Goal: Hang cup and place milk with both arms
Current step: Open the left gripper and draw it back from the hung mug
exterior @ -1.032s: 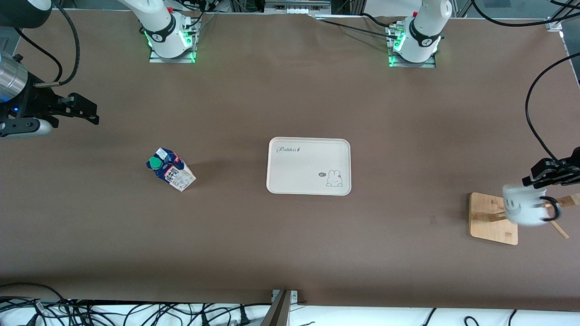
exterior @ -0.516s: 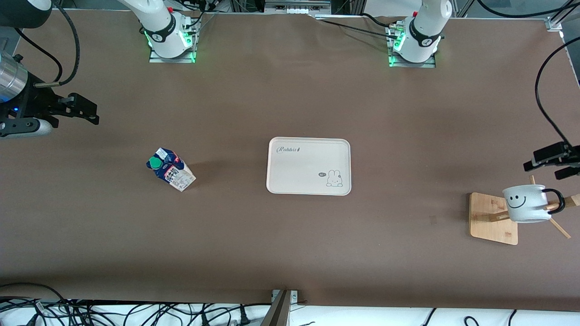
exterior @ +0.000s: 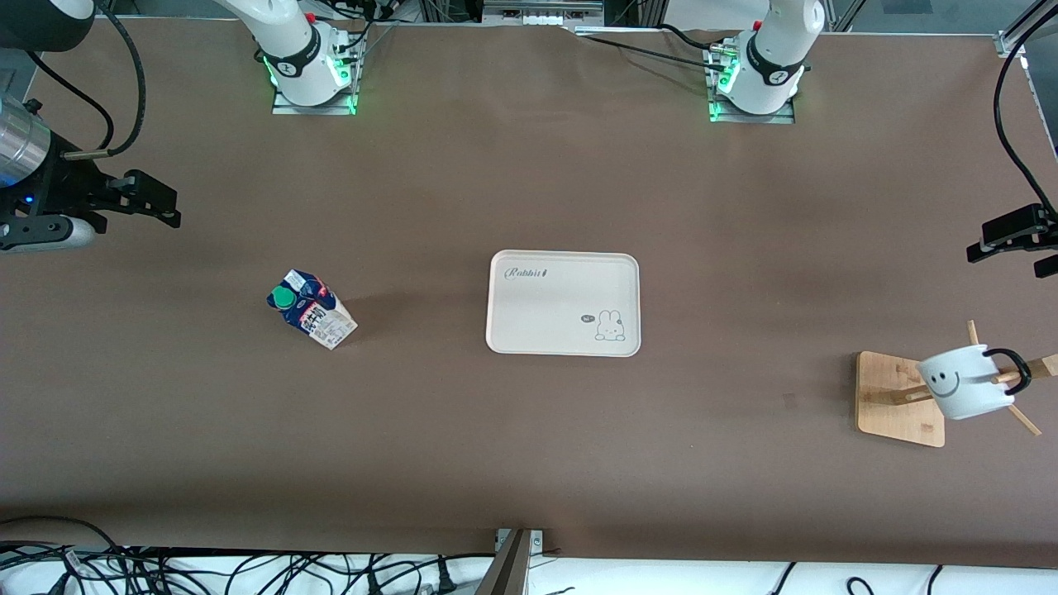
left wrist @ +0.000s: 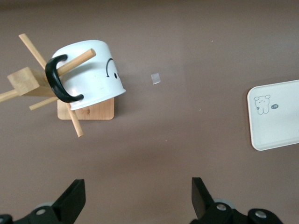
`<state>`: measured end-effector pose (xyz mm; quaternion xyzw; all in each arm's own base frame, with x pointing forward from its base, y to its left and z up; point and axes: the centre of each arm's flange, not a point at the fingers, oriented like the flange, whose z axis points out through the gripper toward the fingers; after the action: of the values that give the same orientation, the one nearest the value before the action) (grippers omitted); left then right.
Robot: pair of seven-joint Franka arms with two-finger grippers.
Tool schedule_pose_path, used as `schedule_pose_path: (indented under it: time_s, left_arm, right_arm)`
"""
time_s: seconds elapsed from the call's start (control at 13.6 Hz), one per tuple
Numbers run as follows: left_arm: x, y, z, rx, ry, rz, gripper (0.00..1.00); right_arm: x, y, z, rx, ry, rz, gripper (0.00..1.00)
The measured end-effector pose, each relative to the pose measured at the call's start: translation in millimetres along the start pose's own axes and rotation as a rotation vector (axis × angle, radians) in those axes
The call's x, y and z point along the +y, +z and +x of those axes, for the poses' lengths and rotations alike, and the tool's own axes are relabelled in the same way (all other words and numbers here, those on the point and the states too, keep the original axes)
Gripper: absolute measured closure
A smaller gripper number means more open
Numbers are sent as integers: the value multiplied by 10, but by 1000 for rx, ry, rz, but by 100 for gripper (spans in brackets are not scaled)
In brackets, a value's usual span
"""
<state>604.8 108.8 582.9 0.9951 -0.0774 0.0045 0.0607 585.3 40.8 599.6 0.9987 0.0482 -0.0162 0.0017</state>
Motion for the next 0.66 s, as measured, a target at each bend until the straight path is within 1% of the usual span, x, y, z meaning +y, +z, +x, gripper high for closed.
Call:
schedule_pose_path:
  time_s: [0.29, 0.44, 0.66]
  left_arm:
    - [145, -123, -109, -64, -108, -6, 0]
    - [242, -138, -94, -76, -112, 11, 0]
    - [510, -100, -20, -92, -60, 42, 0]
  right_arm:
    - [0, 0, 0, 0, 0, 0, 0]
    - [0, 0, 0, 0, 0, 0, 0]
    - [0, 0, 0, 0, 0, 0, 0]
